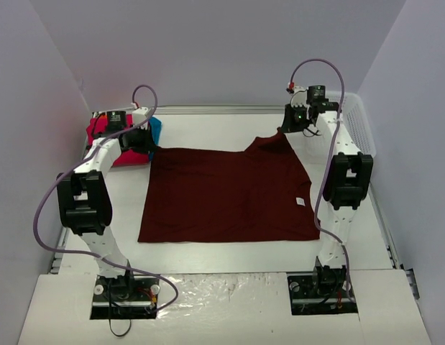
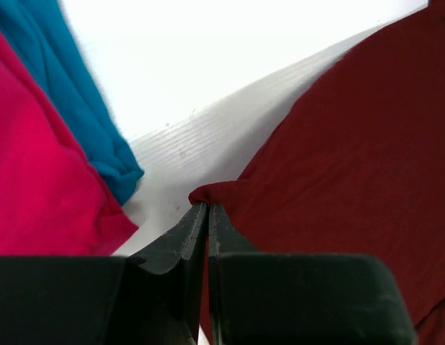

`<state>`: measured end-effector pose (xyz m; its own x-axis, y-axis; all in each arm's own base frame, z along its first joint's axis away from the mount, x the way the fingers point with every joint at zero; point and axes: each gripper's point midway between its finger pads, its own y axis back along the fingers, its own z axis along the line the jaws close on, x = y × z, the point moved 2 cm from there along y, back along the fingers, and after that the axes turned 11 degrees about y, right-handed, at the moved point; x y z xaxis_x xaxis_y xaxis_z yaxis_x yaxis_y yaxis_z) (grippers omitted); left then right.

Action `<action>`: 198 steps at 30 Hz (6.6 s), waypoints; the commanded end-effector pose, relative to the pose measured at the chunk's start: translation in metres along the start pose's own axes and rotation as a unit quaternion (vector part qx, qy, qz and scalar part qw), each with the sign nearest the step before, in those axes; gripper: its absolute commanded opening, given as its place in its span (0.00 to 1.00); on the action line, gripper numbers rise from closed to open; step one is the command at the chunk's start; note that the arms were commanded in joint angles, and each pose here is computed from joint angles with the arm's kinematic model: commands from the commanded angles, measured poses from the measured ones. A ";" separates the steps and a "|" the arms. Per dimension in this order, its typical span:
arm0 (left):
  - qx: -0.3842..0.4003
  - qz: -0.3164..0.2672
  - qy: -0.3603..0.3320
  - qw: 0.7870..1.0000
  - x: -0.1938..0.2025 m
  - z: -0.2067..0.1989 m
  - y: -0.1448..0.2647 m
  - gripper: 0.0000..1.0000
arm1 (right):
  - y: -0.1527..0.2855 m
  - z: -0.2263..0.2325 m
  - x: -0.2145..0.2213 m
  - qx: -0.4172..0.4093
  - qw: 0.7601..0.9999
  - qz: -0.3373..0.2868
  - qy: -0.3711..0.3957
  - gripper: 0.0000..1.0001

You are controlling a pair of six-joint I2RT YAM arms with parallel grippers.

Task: Fold and stack the t-shirts
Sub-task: Grap the side of the flattened tshirt furthest away from the robot with both arms, then fold the other side of the tshirt into a rectangle, then rotate the tshirt 90 degrees

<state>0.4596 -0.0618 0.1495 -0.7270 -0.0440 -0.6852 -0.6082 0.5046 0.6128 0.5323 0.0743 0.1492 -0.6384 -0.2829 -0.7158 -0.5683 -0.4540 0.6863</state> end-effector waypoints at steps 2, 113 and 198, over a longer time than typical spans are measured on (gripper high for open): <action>0.020 -0.022 -0.019 0.999 -0.008 -0.007 0.027 0.03 | 0.055 0.022 -0.009 -0.003 1.000 -0.013 0.022 0.00; 0.095 0.109 -0.123 0.982 0.132 -0.051 0.110 0.43 | 0.006 0.102 0.170 -0.288 0.912 0.277 0.091 0.49; 0.071 0.070 -0.160 0.982 0.119 -0.064 0.154 0.45 | 0.142 0.152 0.242 -0.157 0.884 0.404 0.176 0.00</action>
<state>0.2628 -0.0479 0.1641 -0.6930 0.2721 -0.6676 -0.4093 0.6138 0.6751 0.2267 0.1019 0.1007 -0.5075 -0.8449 -0.1690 0.2171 -0.3152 0.9239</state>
